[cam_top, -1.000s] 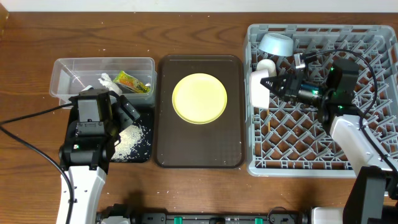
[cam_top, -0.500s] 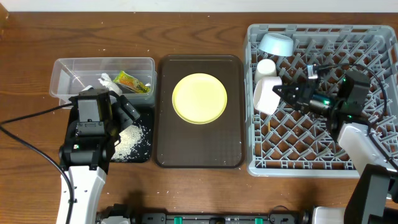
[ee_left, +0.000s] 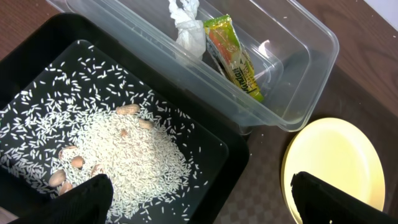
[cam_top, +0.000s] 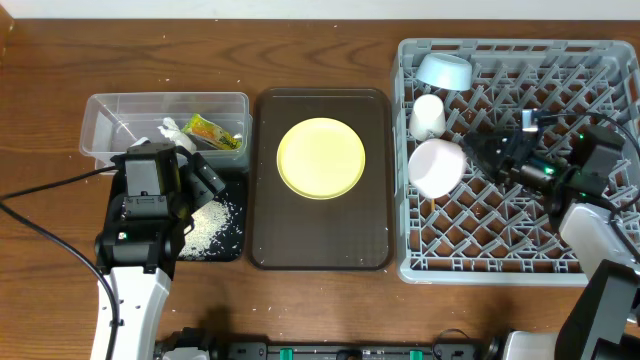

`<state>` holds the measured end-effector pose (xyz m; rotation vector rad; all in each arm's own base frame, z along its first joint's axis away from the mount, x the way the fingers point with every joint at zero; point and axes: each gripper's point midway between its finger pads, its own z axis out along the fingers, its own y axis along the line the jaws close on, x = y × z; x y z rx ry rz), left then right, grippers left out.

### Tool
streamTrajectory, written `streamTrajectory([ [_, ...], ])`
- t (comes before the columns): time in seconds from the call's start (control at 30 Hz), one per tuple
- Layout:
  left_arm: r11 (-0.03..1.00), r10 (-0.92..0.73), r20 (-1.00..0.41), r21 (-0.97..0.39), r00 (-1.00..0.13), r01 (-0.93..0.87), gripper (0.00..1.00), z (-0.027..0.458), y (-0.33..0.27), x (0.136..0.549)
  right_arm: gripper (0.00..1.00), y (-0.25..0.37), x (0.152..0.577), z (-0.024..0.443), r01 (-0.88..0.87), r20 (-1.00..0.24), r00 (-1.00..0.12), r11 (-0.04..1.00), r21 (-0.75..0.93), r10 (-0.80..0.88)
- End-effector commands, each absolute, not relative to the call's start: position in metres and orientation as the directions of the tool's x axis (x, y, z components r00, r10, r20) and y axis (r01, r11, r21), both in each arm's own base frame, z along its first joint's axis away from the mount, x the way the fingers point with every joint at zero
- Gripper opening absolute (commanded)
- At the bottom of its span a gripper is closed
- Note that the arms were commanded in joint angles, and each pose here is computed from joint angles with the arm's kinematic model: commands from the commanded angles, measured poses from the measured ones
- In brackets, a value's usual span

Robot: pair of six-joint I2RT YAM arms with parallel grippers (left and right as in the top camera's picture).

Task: Sort waste into correct bins and load items into the dishwasher rack
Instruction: 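Lower the pink plate into the rack and release it, then move the right gripper left over the yellow plate on the brown tray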

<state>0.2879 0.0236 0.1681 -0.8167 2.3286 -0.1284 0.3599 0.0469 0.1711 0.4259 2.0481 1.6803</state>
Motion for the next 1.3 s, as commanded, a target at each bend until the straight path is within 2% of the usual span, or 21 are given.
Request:
streamTrajectory([
  [0.0, 0.8, -0.585, -0.569, -0.289, -0.578, -0.526, 0.95, 0.174, 0.027, 0.29, 0.54, 0.038, 0.36, 0.171, -0.055, -0.153, -0.84, 0.2, 0.978, 0.52],
  [0.13, 0.8, -0.586, -0.569, -0.289, -0.577, -0.526, 0.95, 0.174, 0.027, 0.29, 0.54, 0.031, 0.367, 0.183, -0.082, -0.177, -0.823, 0.196, 0.977, 0.54],
  [0.43, 0.8, -0.585, -0.569, -0.289, -0.578, -0.526, 0.95, 0.174, 0.027, 0.29, 0.41, 0.031, 0.387, 0.227, -0.21, -0.297, -0.788, 0.218, 0.953, 0.54],
  [0.7, 0.8, -0.586, -0.569, -0.289, -0.578, -0.526, 0.95, 0.174, 0.027, 0.29, 0.4, 0.032, 0.422, 0.252, -0.238, -0.378, -0.693, 0.301, 0.923, 0.613],
  [0.83, 0.8, -0.586, -0.569, -0.289, -0.577, -0.526, 0.95, 0.174, 0.027, 0.29, 0.4, 0.047, 0.433, 0.262, -0.274, -0.439, -0.67, 0.35, 0.896, 0.599],
  [0.97, 0.8, -0.585, -0.569, -0.289, -0.578, -0.526, 0.95, 0.174, 0.027, 0.29, 0.4, 0.067, 0.443, 0.248, -0.228, -0.483, -0.678, 0.467, 0.855, 0.554],
  [1.07, 0.8, -0.585, -0.569, -0.289, -0.578, -0.526, 0.95, 0.174, 0.027, 0.29, 0.4, 0.078, 0.448, 0.227, -0.144, -0.534, -0.696, 0.635, 0.759, 0.481],
  [1.17, 0.8, -0.586, -0.569, -0.289, -0.578, -0.526, 0.95, 0.174, 0.027, 0.29, 0.41, 0.092, 0.446, 0.221, -0.12, -0.622, -0.707, 0.809, 0.576, 0.338],
  [1.27, 0.8, -0.585, -0.569, -0.289, -0.578, -0.526, 0.95, 0.174, 0.027, 0.29, 0.41, 0.117, 0.442, 0.229, -0.173, -0.696, -0.698, 0.904, 0.39, 0.167],
])
